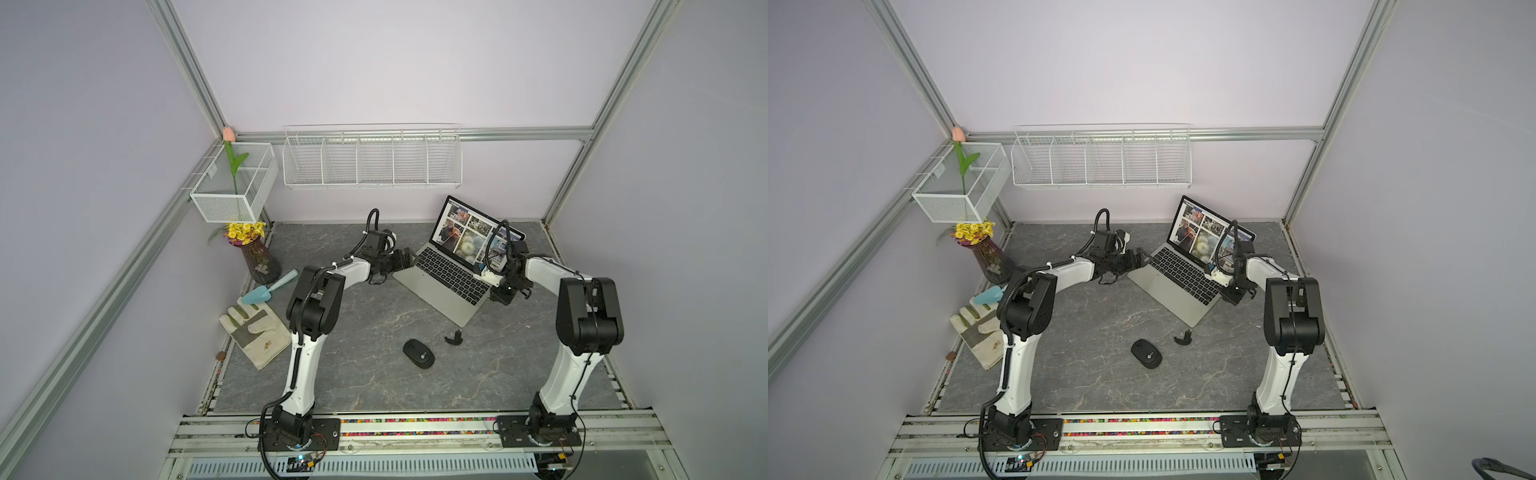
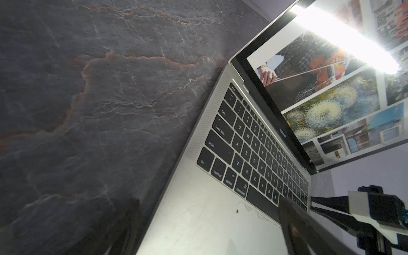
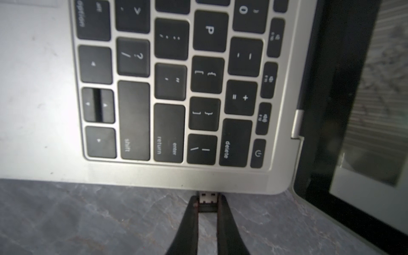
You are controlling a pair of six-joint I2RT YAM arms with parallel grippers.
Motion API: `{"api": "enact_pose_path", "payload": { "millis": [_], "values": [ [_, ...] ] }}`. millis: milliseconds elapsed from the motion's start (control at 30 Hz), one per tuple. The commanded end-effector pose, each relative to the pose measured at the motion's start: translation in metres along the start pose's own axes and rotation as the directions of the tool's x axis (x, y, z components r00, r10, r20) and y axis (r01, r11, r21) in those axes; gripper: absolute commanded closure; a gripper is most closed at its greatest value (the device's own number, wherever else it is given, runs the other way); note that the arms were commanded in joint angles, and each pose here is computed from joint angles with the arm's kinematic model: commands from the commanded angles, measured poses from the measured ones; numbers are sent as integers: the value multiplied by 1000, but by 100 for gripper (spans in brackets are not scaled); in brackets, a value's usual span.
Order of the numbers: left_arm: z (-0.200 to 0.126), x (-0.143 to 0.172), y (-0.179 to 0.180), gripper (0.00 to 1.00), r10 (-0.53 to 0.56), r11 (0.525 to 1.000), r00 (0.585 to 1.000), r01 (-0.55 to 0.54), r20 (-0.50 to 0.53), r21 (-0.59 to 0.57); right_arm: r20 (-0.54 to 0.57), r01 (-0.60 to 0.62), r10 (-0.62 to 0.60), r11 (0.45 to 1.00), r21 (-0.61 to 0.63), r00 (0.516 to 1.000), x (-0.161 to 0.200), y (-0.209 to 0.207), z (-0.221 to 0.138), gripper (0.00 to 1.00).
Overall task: Insert the wireless mouse receiver into the laptop
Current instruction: Insert the USB plug into the USB port.
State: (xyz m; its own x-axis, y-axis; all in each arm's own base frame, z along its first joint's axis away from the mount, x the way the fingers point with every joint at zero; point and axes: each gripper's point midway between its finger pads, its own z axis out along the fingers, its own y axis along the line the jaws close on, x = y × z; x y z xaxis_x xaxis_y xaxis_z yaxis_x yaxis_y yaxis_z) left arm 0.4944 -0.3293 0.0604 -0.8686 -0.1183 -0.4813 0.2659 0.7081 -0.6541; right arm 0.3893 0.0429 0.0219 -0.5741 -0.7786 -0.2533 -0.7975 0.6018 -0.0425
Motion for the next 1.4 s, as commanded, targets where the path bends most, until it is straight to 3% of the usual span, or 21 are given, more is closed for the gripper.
{"api": "enact_pose_path", "payload": {
  "millis": [0,200,500,767,933,1367],
  "values": [
    [12,17,19,1,-22,999,998,19,-51,-50,71,-1,-2,1000,30,998,-16,-1,-10,92],
    [19,25,17,1,-20,999,997,16,-74,-49,43,-23,21,999,43,999,-20,-1,-1,92],
    [24,33,19,1,-19,999,995,14,-94,-51,134,-49,45,998,26,990,-33,4,-13,93],
    [25,39,27,1,-8,996,993,-3,-116,-89,109,21,-30,996,85,994,-36,-3,-27,94],
    [26,38,25,1,-11,997,993,2,-115,-77,38,42,-44,998,54,998,-24,3,-3,93],
    [29,41,25,1,-14,997,992,4,-125,-79,23,45,-47,997,66,999,-13,6,16,93]
  ]
}}
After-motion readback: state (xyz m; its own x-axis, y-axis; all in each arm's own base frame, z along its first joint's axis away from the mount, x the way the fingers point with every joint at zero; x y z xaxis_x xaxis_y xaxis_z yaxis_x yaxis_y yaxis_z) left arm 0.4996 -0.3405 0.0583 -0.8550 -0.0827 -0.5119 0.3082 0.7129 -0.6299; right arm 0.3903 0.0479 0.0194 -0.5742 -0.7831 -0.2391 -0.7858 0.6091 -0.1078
